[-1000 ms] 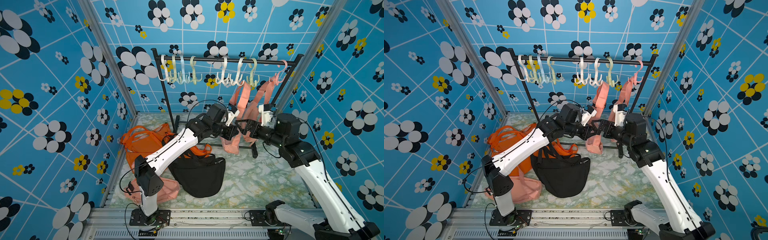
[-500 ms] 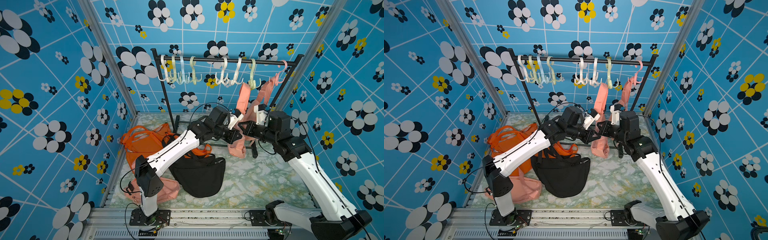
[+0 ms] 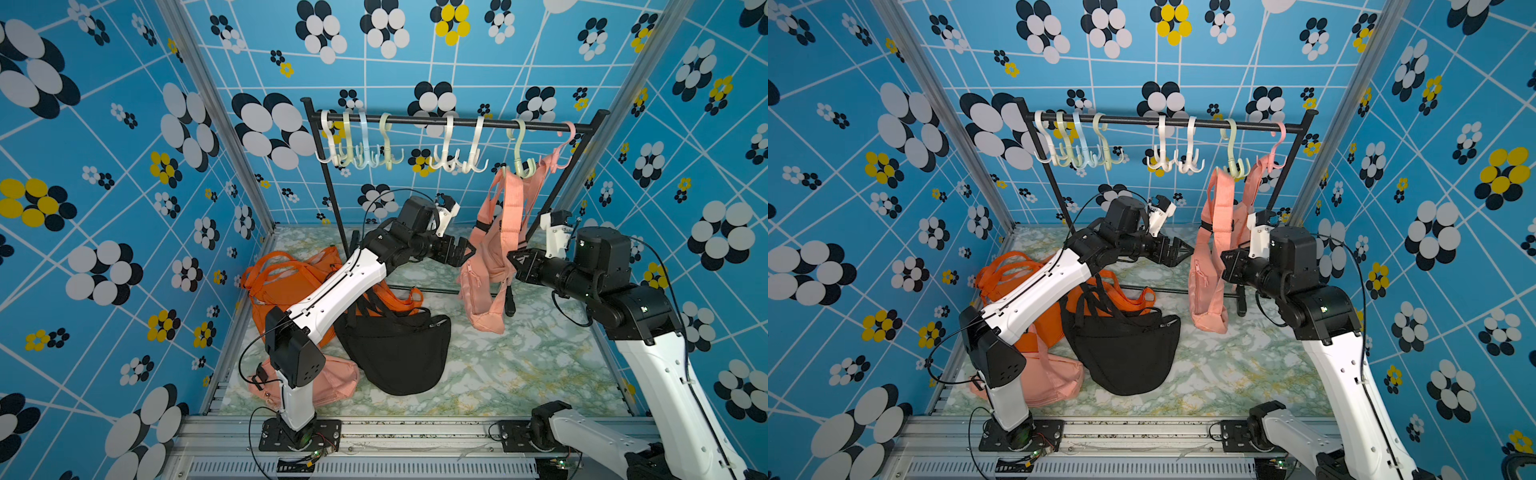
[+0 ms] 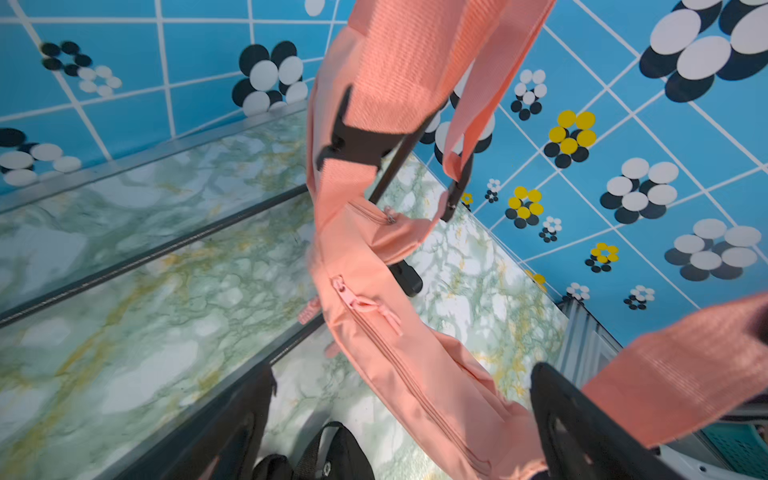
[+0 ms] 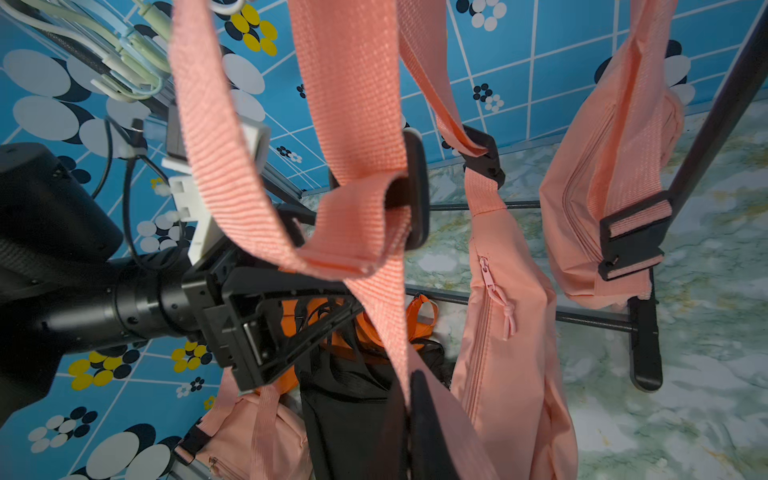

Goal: Take the bag off the hook
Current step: Pick up the bag from the hook.

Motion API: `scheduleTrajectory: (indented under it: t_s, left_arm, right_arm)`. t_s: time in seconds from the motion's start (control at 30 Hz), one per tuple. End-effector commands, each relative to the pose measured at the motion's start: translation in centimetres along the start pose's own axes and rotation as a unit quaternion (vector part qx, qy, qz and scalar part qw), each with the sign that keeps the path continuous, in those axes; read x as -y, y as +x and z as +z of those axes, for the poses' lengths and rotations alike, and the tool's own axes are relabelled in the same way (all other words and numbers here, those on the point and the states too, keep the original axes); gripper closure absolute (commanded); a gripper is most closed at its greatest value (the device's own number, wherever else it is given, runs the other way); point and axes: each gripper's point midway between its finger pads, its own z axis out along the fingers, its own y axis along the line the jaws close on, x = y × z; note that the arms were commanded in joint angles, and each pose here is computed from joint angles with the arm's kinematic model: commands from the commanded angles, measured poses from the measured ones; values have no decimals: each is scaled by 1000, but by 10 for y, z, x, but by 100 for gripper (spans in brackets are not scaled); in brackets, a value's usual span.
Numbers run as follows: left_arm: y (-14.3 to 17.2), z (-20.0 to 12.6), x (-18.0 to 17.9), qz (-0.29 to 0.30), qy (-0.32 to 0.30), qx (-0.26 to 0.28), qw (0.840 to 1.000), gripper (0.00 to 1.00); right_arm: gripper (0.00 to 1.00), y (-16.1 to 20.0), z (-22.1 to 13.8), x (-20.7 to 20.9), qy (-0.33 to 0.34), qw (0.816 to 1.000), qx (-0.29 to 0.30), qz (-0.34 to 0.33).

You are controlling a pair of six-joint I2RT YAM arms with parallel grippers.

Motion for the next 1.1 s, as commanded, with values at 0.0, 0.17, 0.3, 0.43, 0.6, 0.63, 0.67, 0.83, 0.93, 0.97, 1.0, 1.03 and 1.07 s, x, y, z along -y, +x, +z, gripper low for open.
scheduleTrajectory:
  t_s: [0.0, 0.17, 0.3, 0.43, 0.6, 0.63, 0.67, 0.83, 0.93, 0.97, 1.0, 1.03, 1.07]
  left_arm:
    - [-19, 24, -11, 10, -14, 23, 1000, 1]
    - [-54, 48, 0, 8, 24, 64, 998, 1]
    - [-76, 59, 4, 0, 50, 109, 993, 1]
    - [-92, 69, 7, -40, 96, 149, 983, 1]
    - [-108, 72, 19, -76, 148, 180, 969, 9]
    - [-110, 71, 19, -82, 151, 185, 968, 24]
    - [-113, 70, 18, -88, 153, 190, 966, 45]
    - [-132, 51, 15, -101, 159, 209, 959, 88]
    - [-144, 33, 11, -104, 158, 222, 957, 96]
    - [-149, 26, 11, -104, 157, 225, 956, 98]
    - [-152, 19, 11, -102, 156, 228, 956, 100]
    - [-155, 13, 11, -99, 153, 231, 956, 100]
    - [-160, 2, 12, -94, 151, 236, 955, 100]
  right_arm:
    - [100, 16, -13, -11, -33, 999, -38, 2]
    - [100, 19, -20, -13, -42, 998, -34, 11]
    - [100, 18, -27, -15, -50, 998, -27, 18]
    - [100, 18, -32, -20, -65, 997, -24, 22]
    - [100, 22, -34, -15, -60, 998, -25, 24]
    - [100, 23, -34, -13, -58, 998, -26, 25]
    - [100, 24, -34, -11, -54, 998, -26, 26]
    - [100, 24, -36, -2, -46, 998, -24, 34]
    - [100, 20, -38, 1, -43, 998, -19, 38]
    - [100, 18, -38, 3, -39, 998, -17, 38]
    - [100, 17, -38, 4, -38, 998, -16, 38]
    - [100, 16, -38, 4, -37, 998, -16, 37]
    - [100, 10, -38, 13, -23, 999, -6, 46]
